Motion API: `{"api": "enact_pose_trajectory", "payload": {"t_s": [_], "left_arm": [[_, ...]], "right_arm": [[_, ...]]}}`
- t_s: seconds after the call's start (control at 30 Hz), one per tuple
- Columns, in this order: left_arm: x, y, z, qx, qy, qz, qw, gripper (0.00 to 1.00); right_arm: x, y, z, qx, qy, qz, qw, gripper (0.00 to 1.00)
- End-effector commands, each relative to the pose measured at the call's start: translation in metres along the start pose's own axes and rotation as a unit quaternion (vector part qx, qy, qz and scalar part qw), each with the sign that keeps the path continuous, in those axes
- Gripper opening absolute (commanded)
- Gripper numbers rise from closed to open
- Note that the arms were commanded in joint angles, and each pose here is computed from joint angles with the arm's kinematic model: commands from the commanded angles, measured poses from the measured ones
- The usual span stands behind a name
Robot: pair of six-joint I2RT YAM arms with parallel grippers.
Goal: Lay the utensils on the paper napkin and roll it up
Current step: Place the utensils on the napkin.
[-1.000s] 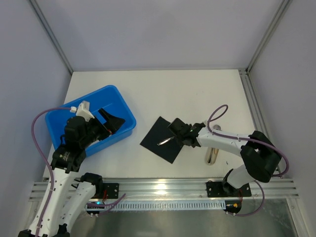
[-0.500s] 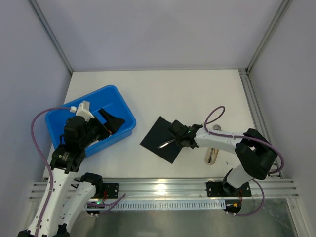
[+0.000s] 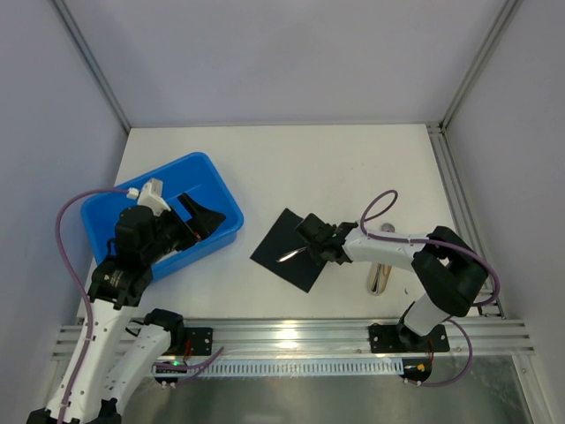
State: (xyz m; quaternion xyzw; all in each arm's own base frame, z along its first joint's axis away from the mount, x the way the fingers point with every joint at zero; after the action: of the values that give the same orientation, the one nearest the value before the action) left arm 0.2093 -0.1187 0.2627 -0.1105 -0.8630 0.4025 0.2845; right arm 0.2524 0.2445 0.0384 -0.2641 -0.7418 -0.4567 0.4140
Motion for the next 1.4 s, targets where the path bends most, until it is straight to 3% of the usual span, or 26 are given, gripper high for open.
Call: {"api": "enact_pose_trajectory", "payload": {"t_s": [0.0,0.5,1.23,1.37], "left_arm": [[0.007,-0.014,-0.009,-0.018,-0.013,0.017,1.000,0.98],[0.007,-0.018,-0.009,-0.028,-0.009,0.014,0.999,0.98],[0.008,-0.021,-0.001,-0.050,0.007,0.021,0.998,0.99],[0.009,-0.026,0.004,-0.065,0.023,0.041,0.997,0.98]], "right_arm": [[0.010,0.048,-0.013,-0.266,-0.008,-0.042,0.963,0.04],[0.008,0.053,-0.021,-0.355,-0.009,-0.062,0.933,0.04],[-0.006,0.052,-0.029,-0.359,-0.036,-0.062,0.931,0.04],[-0.010,0.050,-0.026,-0.357,-0.035,-0.056,0.932,0.08]]}}
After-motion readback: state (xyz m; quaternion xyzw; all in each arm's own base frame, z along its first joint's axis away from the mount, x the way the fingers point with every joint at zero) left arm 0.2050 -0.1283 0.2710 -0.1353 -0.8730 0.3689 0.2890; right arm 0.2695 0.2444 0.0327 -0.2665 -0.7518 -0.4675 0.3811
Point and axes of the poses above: each gripper's point midway between its finger pads, its own x axis back along the fingers, its own y axis along the line the jaws close on, z = x × y, the point moved 1 cm from there along x, back along the fingers, and after that the axes turned 6 degrees about x, right-handed, at the moved point
